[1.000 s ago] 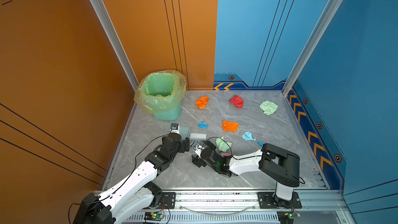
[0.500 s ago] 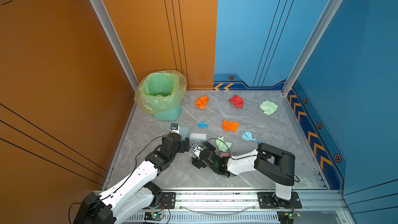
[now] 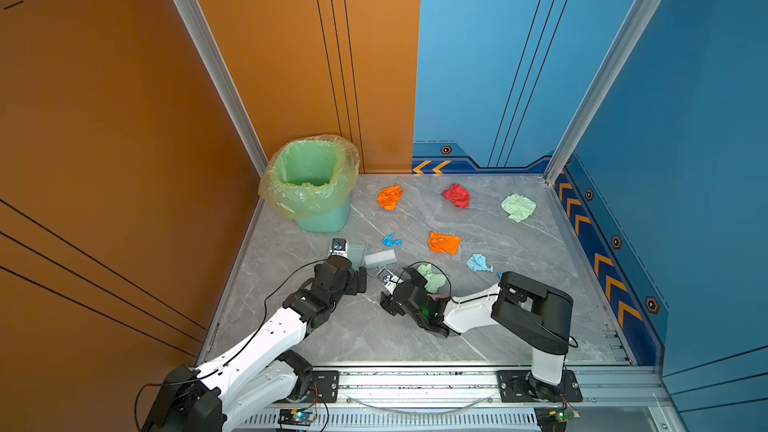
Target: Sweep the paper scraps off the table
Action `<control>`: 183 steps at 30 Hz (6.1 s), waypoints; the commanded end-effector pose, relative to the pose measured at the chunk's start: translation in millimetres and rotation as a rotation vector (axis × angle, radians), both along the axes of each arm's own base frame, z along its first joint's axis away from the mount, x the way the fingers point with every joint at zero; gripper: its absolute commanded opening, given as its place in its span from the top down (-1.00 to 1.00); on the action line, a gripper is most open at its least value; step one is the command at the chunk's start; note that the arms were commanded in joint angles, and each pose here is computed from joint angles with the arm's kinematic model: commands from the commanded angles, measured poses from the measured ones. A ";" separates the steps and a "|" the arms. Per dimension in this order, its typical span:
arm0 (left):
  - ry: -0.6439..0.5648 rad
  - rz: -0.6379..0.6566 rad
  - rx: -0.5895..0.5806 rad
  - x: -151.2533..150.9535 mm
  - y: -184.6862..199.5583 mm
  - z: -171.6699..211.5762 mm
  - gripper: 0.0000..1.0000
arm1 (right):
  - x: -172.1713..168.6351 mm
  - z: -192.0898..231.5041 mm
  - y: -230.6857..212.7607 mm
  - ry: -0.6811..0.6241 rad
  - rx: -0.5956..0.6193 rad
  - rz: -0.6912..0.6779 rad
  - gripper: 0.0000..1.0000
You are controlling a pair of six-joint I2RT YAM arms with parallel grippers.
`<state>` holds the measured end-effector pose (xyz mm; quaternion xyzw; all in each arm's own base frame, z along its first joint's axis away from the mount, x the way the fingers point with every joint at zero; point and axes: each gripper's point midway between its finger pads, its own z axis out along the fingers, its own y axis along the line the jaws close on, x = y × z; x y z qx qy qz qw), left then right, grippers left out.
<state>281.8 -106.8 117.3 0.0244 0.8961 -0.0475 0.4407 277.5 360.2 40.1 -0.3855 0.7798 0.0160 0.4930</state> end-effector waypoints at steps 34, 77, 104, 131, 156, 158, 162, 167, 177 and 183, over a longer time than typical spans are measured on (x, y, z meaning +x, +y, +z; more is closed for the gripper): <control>0.092 -0.310 0.136 57.0 -69.7 30.0 -0.95 | 44.4 110.5 -93.7 0.224 0.219 0.040 -1.00; 0.246 -0.451 0.368 64.6 -84.1 -17.0 -0.95 | 37.1 28.4 -59.8 0.288 0.069 -0.029 -1.00; 0.335 -0.411 0.380 45.4 -69.5 -54.9 -0.95 | 102.3 3.0 -100.3 0.153 -0.059 -0.262 -1.00; 0.270 -0.763 0.520 80.6 -107.0 -30.3 -0.96 | 90.4 80.7 -103.4 0.291 0.211 -0.126 -1.00; 0.323 -1.168 0.452 60.5 -114.2 -31.3 -0.48 | 81.2 91.1 -126.6 0.366 0.291 -0.148 -1.00; 0.325 -1.187 0.472 59.3 -112.0 -34.1 -0.47 | 80.8 92.4 -126.1 0.365 0.294 -0.145 -1.00; 0.331 -1.213 0.462 58.2 -111.5 -35.1 -0.43 | 79.7 92.1 -127.2 0.365 0.294 -0.145 -1.00; 0.407 -1.247 0.464 54.6 -105.5 -44.3 0.10 | 77.8 91.0 -129.5 0.363 0.292 -0.150 -0.99; 0.446 -1.252 0.484 58.6 -104.2 -58.6 0.13 | 75.5 88.0 -131.2 0.363 0.291 -0.151 -1.00; 0.433 -1.266 0.509 66.3 -105.5 -59.4 0.13 | 75.6 86.5 -133.2 0.363 0.290 -0.157 -1.00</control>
